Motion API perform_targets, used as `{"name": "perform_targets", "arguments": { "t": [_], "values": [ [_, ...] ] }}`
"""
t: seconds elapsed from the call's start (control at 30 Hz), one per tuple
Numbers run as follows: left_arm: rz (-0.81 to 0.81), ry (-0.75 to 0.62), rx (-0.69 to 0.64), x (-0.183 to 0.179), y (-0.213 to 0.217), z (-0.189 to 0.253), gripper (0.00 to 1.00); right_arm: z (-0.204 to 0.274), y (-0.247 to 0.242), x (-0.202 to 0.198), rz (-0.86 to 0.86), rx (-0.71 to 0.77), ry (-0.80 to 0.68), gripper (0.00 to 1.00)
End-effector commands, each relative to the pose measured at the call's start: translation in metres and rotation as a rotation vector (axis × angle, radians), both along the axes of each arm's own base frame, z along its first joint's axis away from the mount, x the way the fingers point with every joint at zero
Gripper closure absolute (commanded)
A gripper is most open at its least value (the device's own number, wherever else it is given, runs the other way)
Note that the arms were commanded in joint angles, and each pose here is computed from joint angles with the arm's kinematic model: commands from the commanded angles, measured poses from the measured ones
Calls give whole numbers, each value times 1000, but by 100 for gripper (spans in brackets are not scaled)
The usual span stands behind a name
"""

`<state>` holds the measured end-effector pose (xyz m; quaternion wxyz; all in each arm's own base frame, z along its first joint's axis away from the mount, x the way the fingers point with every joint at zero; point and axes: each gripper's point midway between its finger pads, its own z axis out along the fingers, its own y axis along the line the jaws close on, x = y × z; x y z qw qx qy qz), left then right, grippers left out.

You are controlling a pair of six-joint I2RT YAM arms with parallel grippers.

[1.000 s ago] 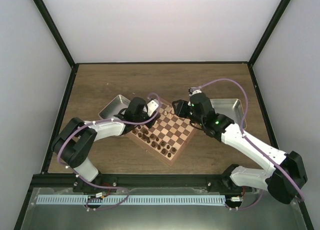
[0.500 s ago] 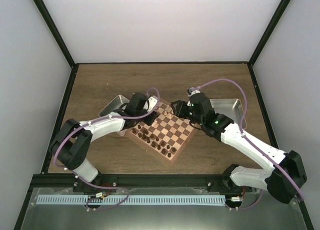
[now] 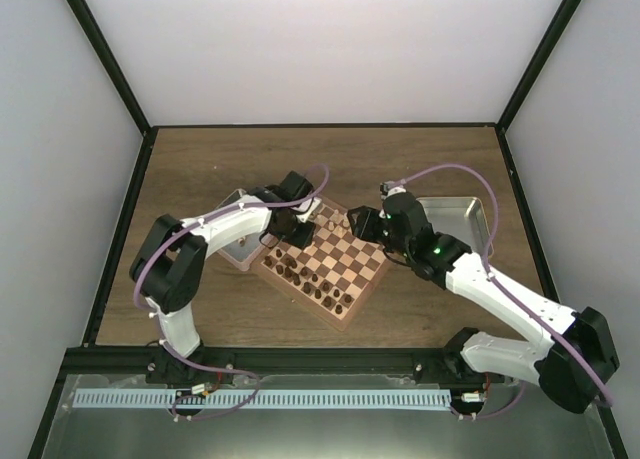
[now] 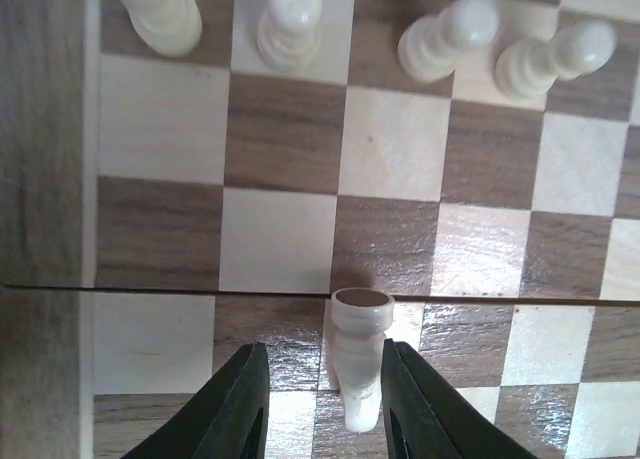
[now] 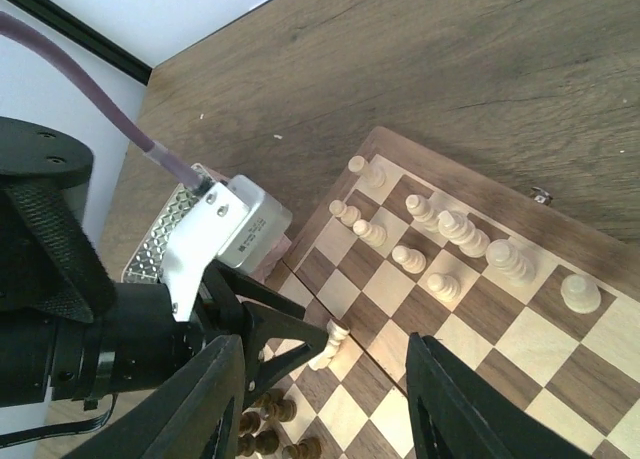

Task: Set up the chess pieces on the board
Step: Pick up the chess piece from the chessboard.

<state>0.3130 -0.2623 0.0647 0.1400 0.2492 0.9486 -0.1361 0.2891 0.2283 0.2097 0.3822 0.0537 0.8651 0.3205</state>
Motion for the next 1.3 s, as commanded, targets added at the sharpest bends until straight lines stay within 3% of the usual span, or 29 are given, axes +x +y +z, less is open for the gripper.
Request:
{"name": "perform_targets", "arguments": {
  "t": [0.0, 0.6, 0.97, 1.1, 1.27],
  "values": [
    [-3, 77, 7, -9, -3, -3, 67, 7, -11, 2, -53, 6, -25, 53],
    [-26, 111, 8, -4, -12, -22, 66, 0, -12, 2, -56, -1, -13, 53],
    [3, 65, -6, 2, -12, -17, 88, 6, 0, -8, 34, 73, -65, 53],
    [77, 13, -99, 6, -17, 11, 91, 15, 12, -19, 125, 145, -122, 47],
    [205, -68, -415, 4, -35, 86, 91, 42, 25, -30, 189, 318, -148, 41]
  ]
}}
